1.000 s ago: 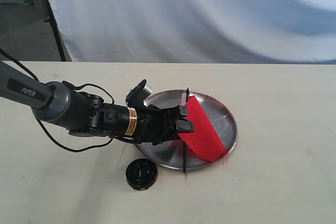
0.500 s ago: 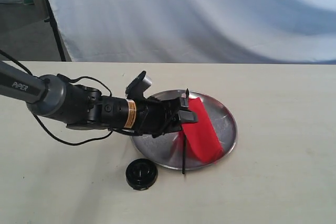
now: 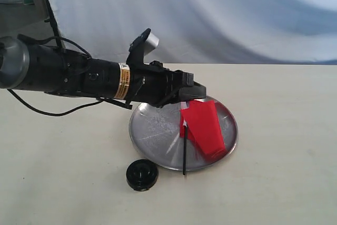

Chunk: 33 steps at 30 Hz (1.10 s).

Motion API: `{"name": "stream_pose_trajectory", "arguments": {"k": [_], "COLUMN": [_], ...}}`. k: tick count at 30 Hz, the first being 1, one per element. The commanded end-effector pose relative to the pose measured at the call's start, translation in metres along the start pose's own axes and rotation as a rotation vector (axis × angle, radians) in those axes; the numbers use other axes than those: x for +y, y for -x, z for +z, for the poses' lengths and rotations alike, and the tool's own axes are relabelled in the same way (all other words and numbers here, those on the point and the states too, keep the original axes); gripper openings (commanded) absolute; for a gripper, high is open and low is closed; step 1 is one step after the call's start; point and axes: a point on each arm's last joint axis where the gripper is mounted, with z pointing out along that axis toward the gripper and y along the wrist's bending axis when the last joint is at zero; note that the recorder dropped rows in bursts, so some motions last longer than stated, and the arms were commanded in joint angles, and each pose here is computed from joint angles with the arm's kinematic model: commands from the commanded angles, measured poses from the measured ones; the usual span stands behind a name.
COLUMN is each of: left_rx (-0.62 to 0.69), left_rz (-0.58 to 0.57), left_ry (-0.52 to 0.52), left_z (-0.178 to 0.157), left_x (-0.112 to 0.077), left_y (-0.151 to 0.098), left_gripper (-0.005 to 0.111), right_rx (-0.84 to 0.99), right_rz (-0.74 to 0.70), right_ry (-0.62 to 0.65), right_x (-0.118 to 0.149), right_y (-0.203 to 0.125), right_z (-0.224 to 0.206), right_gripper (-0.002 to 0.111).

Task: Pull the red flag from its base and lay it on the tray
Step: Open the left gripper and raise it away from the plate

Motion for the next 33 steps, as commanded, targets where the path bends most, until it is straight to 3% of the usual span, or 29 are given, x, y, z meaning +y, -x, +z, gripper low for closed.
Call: {"name": "stream_pose_trajectory", "arguments": {"k": [1, 2, 10, 17, 20, 28, 31, 33], "left_rx": [0.080, 0.098, 0.134, 0.109, 0.072, -0.042, -0.081, -0.127], "left_rz": [0.141, 0.161, 0.215, 0.332, 0.375, 0.556, 0.606, 0.632], "left_ry": [-0.018, -0.025, -0.077, -0.149, -0.186, -0.393, -0.352, -0.240], "left_z": [-0.006, -0.006, -0.010, -0.021, -0.035, -0.105, -0.125, -0.139], "left_x": [-0.011, -0.012, -0.019, -0.038, -0.058, -0.142, -0.152, -0.150], "left_y": [-0.003, -0.004, -0.006, 0.001, 0.010, 0.027, 0.017, 0.005], "left_gripper": [0.008, 0.000, 0.000, 0.000, 0.000, 0.000, 0.000, 0.000], "right_rx": [-0.008, -0.008, -0.008, -0.008, -0.008, -0.008, -0.008, -0.008], "right_rz": [0.003, 0.003, 0.003, 0.003, 0.003, 0.003, 0.003, 0.003], "right_ry": [-0.005, -0.005, -0.005, -0.005, -0.005, -0.005, -0.005, -0.005], "right_x": [0.000, 0.000, 0.000, 0.000, 0.000, 0.000, 0.000, 0.000], "right_y": [0.000, 0.000, 0.000, 0.000, 0.000, 0.000, 0.000, 0.000], "right_z": [0.000, 0.000, 0.000, 0.000, 0.000, 0.000, 0.000, 0.000], "right_gripper": [0.000, 0.000, 0.000, 0.000, 0.000, 0.000, 0.000, 0.000]}}
